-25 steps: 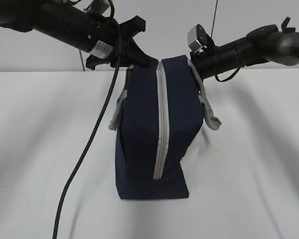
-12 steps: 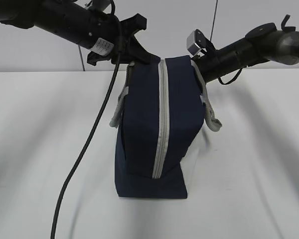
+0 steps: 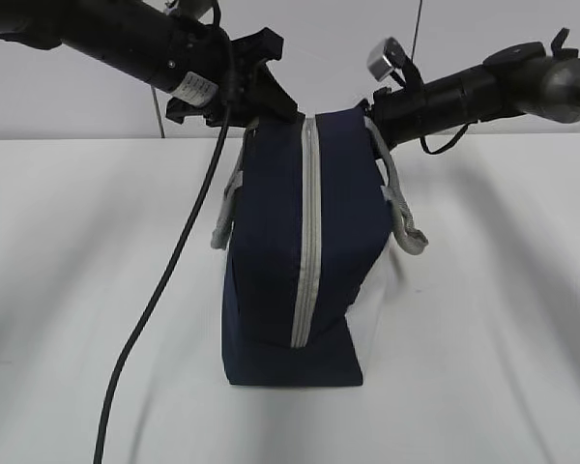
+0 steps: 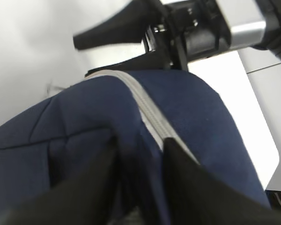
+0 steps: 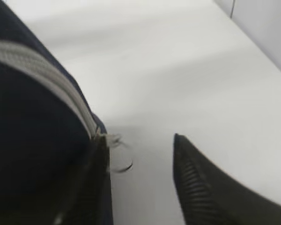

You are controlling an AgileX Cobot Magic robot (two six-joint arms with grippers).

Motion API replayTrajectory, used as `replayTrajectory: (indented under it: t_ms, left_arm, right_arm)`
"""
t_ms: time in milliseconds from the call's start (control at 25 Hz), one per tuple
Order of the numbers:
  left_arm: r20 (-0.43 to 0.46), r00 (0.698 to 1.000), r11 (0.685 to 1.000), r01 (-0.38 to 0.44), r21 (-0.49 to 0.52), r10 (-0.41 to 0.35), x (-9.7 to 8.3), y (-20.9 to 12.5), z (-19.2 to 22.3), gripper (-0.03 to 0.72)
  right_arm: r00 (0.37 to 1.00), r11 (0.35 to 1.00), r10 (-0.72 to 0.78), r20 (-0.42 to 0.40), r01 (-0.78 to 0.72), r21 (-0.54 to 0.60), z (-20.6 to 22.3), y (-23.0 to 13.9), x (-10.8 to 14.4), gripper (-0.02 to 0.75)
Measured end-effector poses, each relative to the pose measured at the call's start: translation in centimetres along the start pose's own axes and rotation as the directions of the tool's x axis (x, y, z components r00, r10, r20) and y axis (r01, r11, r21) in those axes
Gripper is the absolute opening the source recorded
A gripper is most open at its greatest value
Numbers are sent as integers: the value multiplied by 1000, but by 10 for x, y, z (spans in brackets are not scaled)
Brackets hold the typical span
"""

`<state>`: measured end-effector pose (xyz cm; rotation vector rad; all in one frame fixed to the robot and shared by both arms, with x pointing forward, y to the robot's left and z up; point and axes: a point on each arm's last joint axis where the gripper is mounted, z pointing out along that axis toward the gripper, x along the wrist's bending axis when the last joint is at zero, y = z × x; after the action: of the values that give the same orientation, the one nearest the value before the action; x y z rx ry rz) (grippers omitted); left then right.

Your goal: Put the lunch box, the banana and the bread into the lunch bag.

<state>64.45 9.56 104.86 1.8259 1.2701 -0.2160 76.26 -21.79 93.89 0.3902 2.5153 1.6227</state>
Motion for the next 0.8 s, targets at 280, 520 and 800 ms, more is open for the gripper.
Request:
replayTrajectory:
  t_ms: [280, 520, 800]
  left_arm:
    - [-10, 1000, 1000, -5, 15, 5, 5, 0, -5, 502]
    - [-17, 1000, 999, -10, 43, 11, 11, 0, -12, 512]
    - [-105, 988, 992, -104, 77, 112, 6, 1, -32, 512]
  right_arm:
    - [998, 997, -27, 63, 32, -72, -17, 33, -10, 610]
    - [996, 994, 5, 93, 5, -108, -29, 59, -13, 602]
    - [952, 951, 293, 92, -280, -128, -41, 79, -13, 557]
